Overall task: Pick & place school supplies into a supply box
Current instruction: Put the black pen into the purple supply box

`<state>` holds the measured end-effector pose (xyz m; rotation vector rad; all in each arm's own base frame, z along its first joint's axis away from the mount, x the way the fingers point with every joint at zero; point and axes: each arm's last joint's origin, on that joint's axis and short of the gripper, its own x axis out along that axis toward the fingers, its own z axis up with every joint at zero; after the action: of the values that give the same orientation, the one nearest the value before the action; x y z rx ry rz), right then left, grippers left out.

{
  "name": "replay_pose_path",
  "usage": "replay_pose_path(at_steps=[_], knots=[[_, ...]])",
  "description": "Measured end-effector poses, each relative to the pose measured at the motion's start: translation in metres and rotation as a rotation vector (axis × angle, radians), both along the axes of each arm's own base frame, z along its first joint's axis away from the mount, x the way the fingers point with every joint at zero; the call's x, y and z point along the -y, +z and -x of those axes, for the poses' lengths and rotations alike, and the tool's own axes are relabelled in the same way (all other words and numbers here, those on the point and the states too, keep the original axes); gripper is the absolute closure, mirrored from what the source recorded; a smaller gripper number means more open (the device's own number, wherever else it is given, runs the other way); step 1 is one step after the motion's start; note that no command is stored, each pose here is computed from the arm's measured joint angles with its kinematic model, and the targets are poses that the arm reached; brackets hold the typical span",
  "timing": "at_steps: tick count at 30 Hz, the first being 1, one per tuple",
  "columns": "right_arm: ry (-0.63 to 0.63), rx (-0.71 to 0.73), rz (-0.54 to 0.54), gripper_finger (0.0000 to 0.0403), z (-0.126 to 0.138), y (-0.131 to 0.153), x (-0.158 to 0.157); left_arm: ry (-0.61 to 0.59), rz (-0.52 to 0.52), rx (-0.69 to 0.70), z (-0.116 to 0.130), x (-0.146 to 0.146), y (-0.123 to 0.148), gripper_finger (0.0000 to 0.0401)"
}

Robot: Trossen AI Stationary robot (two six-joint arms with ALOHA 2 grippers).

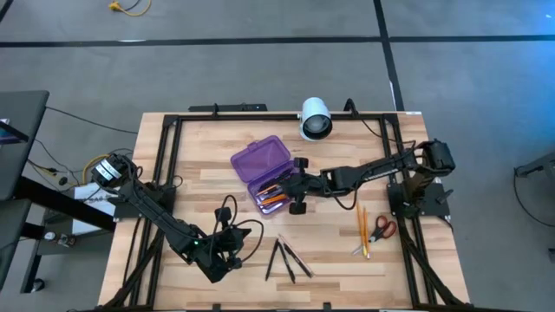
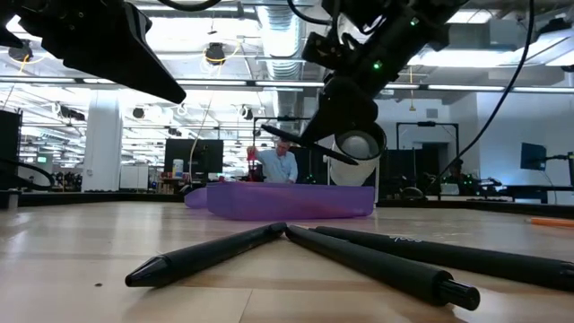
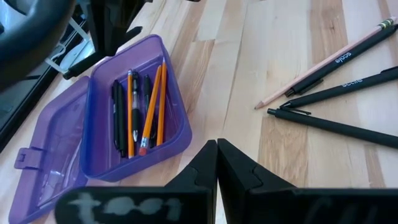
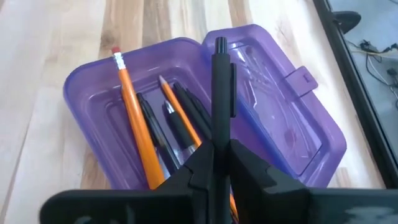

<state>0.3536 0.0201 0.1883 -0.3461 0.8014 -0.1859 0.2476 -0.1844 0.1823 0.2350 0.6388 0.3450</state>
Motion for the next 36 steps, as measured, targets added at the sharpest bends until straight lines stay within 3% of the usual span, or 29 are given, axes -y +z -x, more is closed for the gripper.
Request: replay_pose_path(at_steps=[16, 19, 26, 36], knots=[[0.016, 0.005, 0.016, 0.0283, 0.000, 0.001, -0.007, -0.002, 0.005, -0.001, 0.000, 0.000, 0.000, 0.0401], [0.052, 0.002, 0.025, 0.0278, 0.002, 0.000, -0.022, -0.034, 0.055, -0.011, -0.002, 0.003, 0.000, 0.0401], [0.104, -0.039, 0.166, 0.0284, 0.017, -0.002, -0.071, -0.173, 0.130, -0.008, -0.008, 0.012, 0.005, 0.0401], [0.032, -0.031, 0.233, 0.0285, 0.050, -0.006, -0.124, -0.230, 0.221, 0.115, -0.022, 0.015, 0.017, 0.0381]])
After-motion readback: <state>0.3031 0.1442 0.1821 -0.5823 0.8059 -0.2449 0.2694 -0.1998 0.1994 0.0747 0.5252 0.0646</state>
